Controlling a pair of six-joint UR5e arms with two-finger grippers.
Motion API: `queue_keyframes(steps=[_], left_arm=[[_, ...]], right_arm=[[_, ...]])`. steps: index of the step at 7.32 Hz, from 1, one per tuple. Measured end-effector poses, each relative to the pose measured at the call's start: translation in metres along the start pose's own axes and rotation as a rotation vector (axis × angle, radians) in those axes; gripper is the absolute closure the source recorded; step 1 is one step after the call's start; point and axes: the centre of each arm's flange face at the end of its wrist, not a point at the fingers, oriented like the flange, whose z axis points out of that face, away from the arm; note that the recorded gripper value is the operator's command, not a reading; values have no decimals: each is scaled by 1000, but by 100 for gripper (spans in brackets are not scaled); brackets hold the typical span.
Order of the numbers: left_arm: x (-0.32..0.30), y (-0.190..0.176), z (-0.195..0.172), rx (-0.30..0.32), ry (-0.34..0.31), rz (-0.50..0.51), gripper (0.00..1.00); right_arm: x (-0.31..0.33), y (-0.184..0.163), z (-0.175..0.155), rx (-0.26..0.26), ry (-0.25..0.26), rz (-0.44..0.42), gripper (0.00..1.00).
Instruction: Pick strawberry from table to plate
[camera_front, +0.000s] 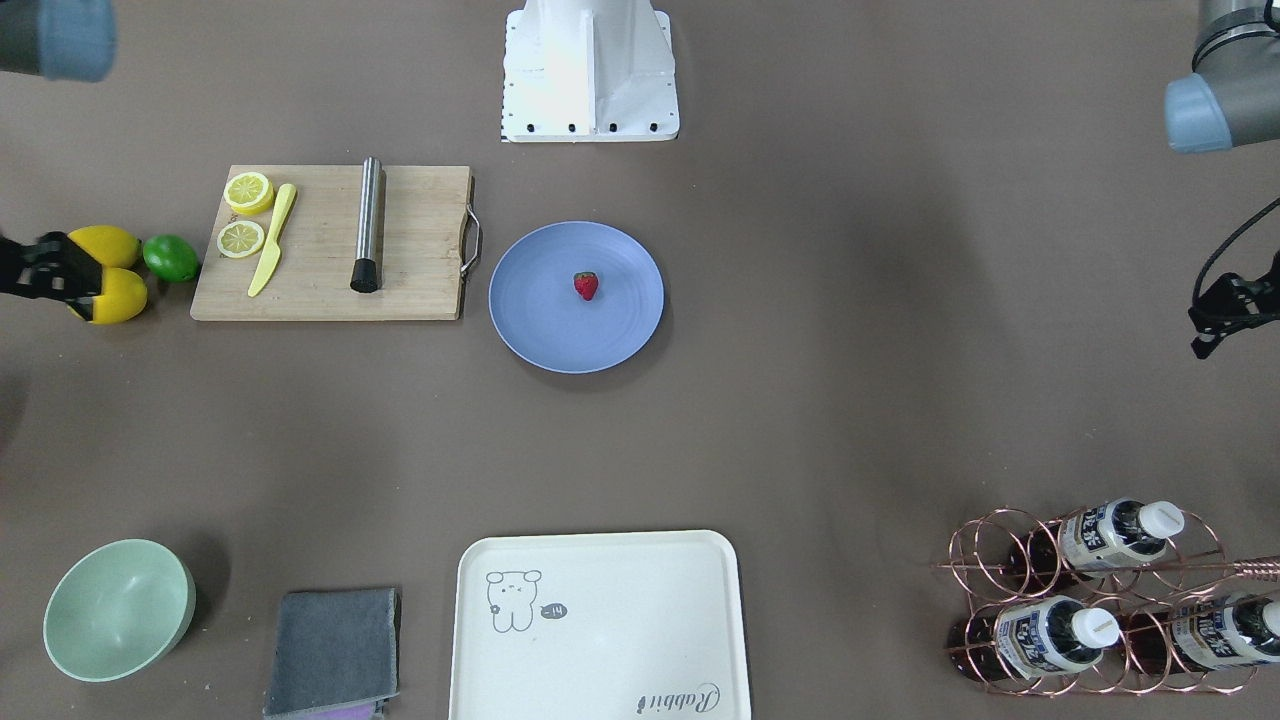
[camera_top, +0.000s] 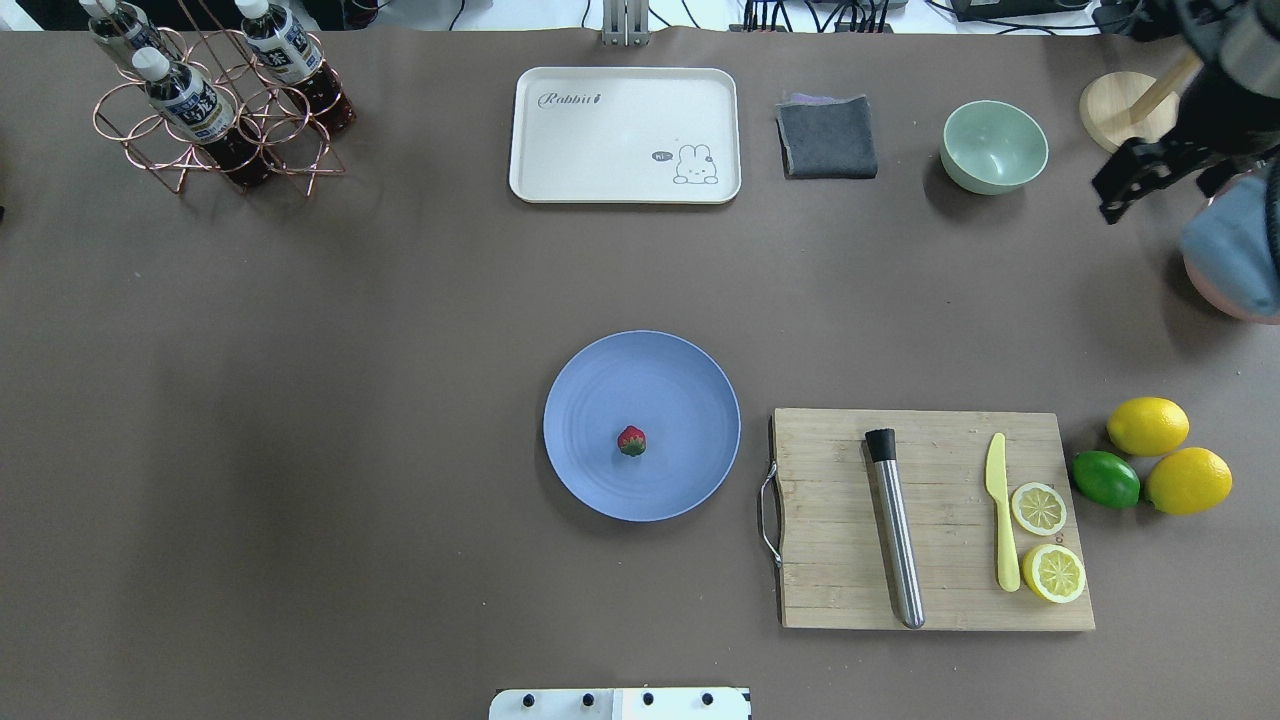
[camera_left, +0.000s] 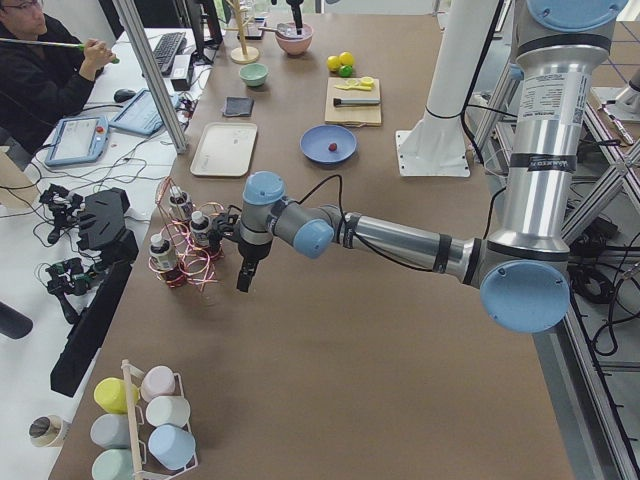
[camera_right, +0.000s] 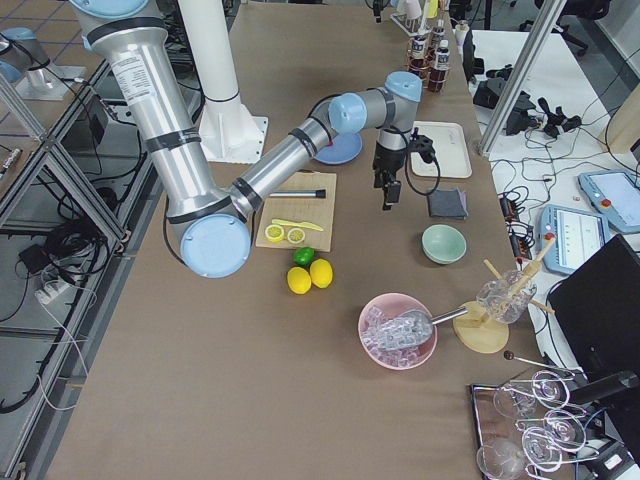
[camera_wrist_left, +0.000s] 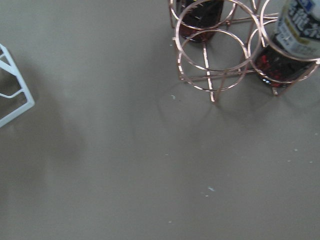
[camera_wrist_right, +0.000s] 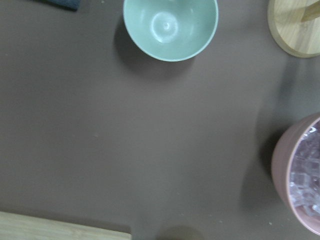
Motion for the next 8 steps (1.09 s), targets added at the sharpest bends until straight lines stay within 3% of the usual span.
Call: queue_keyframes(steps=[2, 5, 8], left_arm=[[-59, 9, -26, -26, -6, 2, 2], [-127, 34, -40, -74, -28, 32, 2], [-146, 51, -28, -107, -31, 11, 2]], right_arm=[[109, 29, 23, 2, -60, -7, 0], [238, 66, 83, 41, -84, 102, 0], [277, 84, 99, 46, -85, 176, 0]])
